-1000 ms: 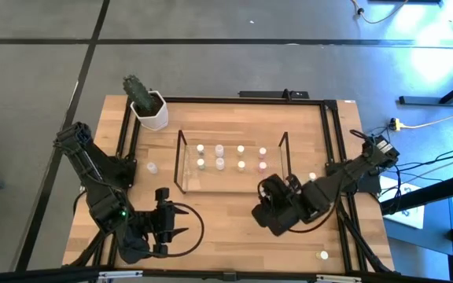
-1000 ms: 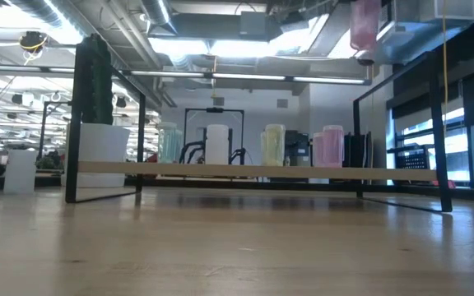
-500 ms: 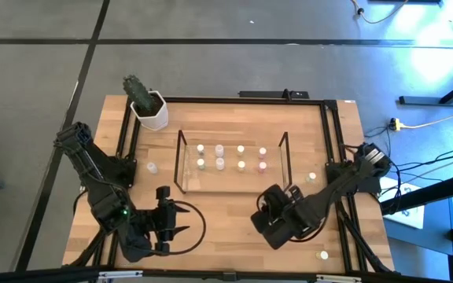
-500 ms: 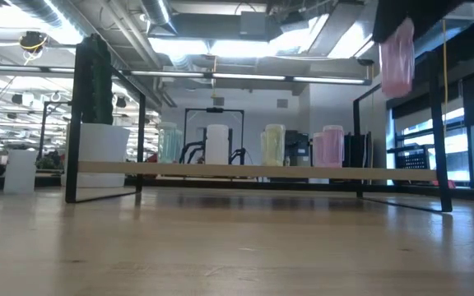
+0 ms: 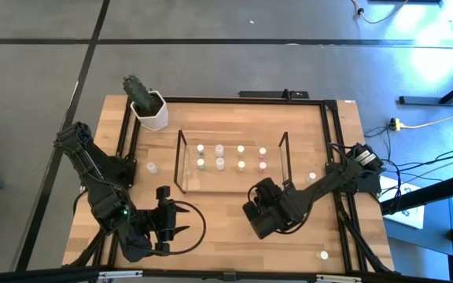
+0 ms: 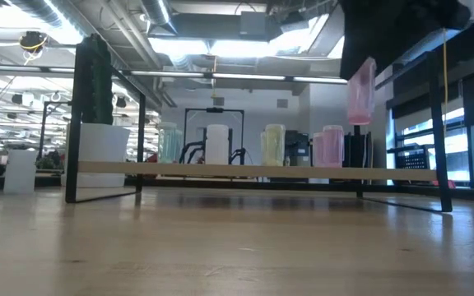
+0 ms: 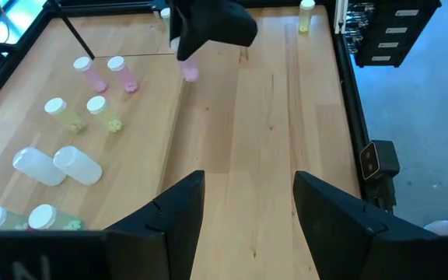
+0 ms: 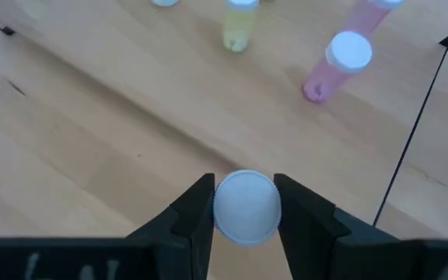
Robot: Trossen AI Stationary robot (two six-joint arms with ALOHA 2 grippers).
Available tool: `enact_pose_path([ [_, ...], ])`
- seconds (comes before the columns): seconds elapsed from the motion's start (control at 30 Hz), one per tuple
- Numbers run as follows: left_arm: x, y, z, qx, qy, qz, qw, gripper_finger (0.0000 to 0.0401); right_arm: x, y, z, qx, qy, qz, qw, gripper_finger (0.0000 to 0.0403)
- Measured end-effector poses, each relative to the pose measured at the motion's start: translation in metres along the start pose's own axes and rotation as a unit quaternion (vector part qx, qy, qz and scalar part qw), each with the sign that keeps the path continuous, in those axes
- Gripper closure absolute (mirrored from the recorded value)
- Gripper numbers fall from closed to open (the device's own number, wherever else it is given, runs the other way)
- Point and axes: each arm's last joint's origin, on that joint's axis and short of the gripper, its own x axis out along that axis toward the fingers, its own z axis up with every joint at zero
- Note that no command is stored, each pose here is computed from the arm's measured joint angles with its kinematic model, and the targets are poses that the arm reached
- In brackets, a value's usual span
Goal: Pick and place medicine bottles onto shelf by color
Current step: Put the pink pill bottle aligned with the other pink pill bottles on the shelf
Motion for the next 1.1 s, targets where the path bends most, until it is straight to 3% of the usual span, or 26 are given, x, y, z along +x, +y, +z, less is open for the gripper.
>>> enact_pose_path([
  [0.27, 0.0, 0.0, 0.0, 0.0, 0.0, 0.0, 1.0, 0.021, -0.021, 0.004, 0.01, -0.04, 0.018, 0.018, 0.999, 0.0279],
  [0.4, 0.0, 0.0, 0.0, 0.0, 0.0, 0.0, 1.0, 0.021, -0.033, 0.009, 0.026, -0.136, -0.022, 0.036, 0.99, 0.0279],
  [0.47, 0.0, 0.0, 0.0, 0.0, 0.0, 0.0, 1.0, 0.021, -0.031, 0.009, 0.035, -0.204, -0.018, 0.035, 0.978, 0.0279],
  [0.6, 0.0, 0.0, 0.0, 0.0, 0.0, 0.0, 1.0, 0.021, -0.02, 0.007, 0.043, -0.348, -0.001, 0.023, 0.937, 0.0279],
  [0.7, 0.0, 0.0, 0.0, 0.0, 0.0, 0.0, 1.0, 0.021, -0.014, 0.005, 0.042, -0.407, 0.003, 0.012, 0.913, 0.0279],
  [0.9, 0.0, 0.0, 0.0, 0.0, 0.001, -0.001, 1.0, 0.021, -0.014, 0.005, 0.043, -0.442, 0.001, 0.015, 0.897, 0.0279],
  [1.1, 0.0, 0.0, 0.0, 0.0, 0.001, -0.001, 1.0, 0.021, -0.034, -0.008, 0.054, -0.431, 0.013, 0.057, 0.901, 0.0279],
])
